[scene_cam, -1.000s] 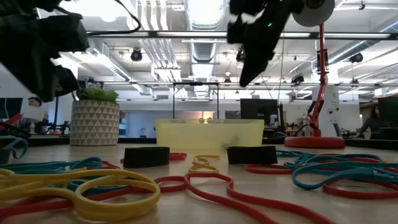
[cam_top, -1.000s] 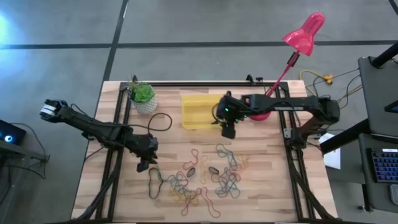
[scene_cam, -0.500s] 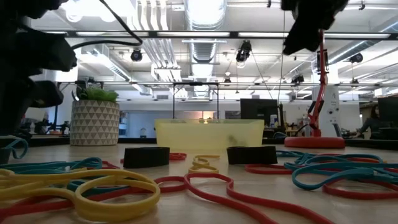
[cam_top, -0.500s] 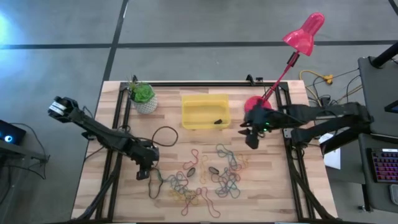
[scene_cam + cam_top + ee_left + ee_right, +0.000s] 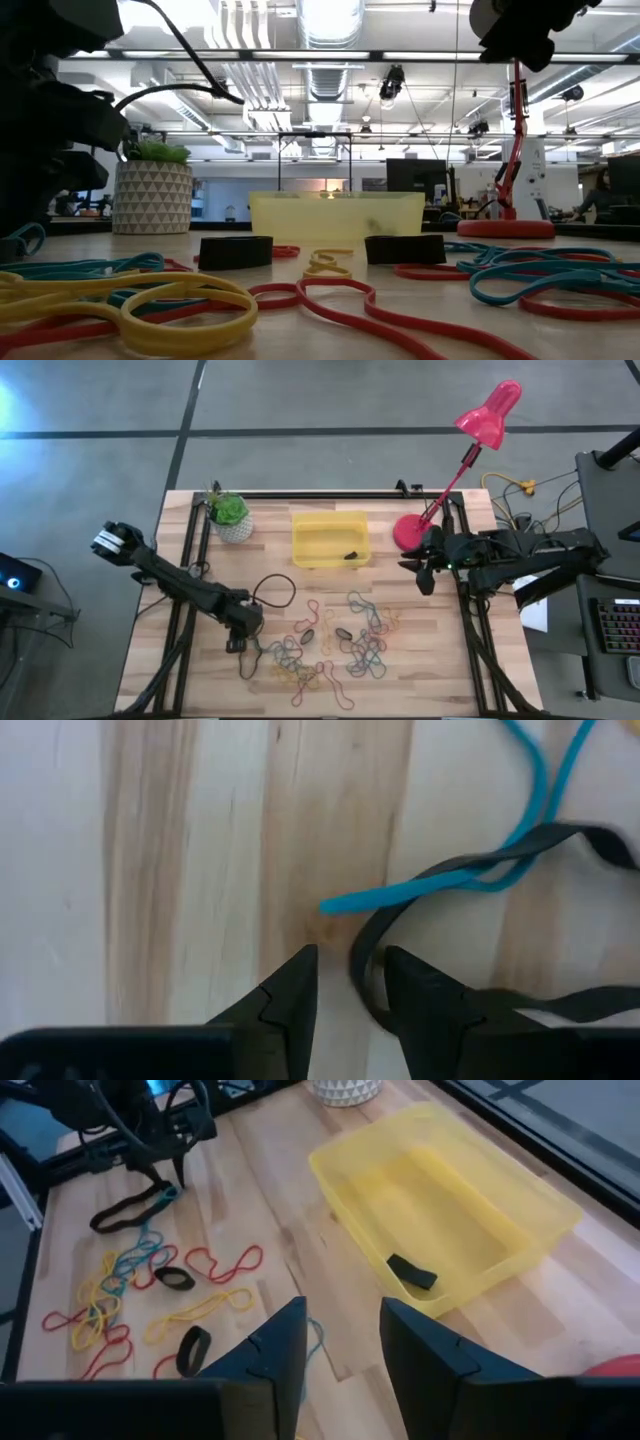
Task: Pick and place rubber bands into bin
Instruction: Put the black rubber band into the yellow bin
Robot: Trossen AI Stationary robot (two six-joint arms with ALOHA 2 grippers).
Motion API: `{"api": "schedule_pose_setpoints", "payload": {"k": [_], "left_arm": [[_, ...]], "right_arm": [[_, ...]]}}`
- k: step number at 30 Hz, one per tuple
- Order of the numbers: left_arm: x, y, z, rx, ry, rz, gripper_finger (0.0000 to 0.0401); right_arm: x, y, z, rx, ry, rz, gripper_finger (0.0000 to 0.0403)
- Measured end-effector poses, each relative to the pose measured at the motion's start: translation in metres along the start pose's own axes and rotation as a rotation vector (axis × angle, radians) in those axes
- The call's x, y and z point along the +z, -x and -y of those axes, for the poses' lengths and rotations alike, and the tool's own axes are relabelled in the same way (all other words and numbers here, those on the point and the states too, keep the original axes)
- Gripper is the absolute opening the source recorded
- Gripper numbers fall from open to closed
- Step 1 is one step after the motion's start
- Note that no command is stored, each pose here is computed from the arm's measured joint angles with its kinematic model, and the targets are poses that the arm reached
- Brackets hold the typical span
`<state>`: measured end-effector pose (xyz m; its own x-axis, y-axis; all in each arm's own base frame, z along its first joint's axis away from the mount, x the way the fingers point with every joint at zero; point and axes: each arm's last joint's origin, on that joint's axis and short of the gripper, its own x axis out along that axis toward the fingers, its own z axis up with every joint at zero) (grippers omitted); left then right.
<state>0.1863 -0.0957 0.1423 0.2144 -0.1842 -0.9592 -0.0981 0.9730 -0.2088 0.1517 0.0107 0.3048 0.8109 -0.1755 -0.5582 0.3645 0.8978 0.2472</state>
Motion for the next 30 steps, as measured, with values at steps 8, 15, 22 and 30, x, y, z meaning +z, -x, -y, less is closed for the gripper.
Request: {"api": "schedule_pose_setpoints", "payload": {"k": [8,15,22,30], "left_arm": [[0.0,-0.002,-0.001,0.02,0.027,0.004,0.0031],[-0.001,0.006,-0.002,0.034,0.027,0.04,0.0001],[0.008,0.041,0.006,-0.038,0.006,0.216,0.0],[0.022,0.098,0.006,-0.022,-0.018,0.663,0.0]], "right_arm": [[-0.001,-0.002,0.0,-0.014,0.014,-0.015,0.0105],[-0.001,-0.004,0.0,-0.026,0.031,-0.017,0.0092],[-0.002,-0.007,-0.001,-0.031,0.039,-0.028,0.008],[-0.004,-0.012,-0.001,-0.037,0.046,-0.039,0.0068]]}}
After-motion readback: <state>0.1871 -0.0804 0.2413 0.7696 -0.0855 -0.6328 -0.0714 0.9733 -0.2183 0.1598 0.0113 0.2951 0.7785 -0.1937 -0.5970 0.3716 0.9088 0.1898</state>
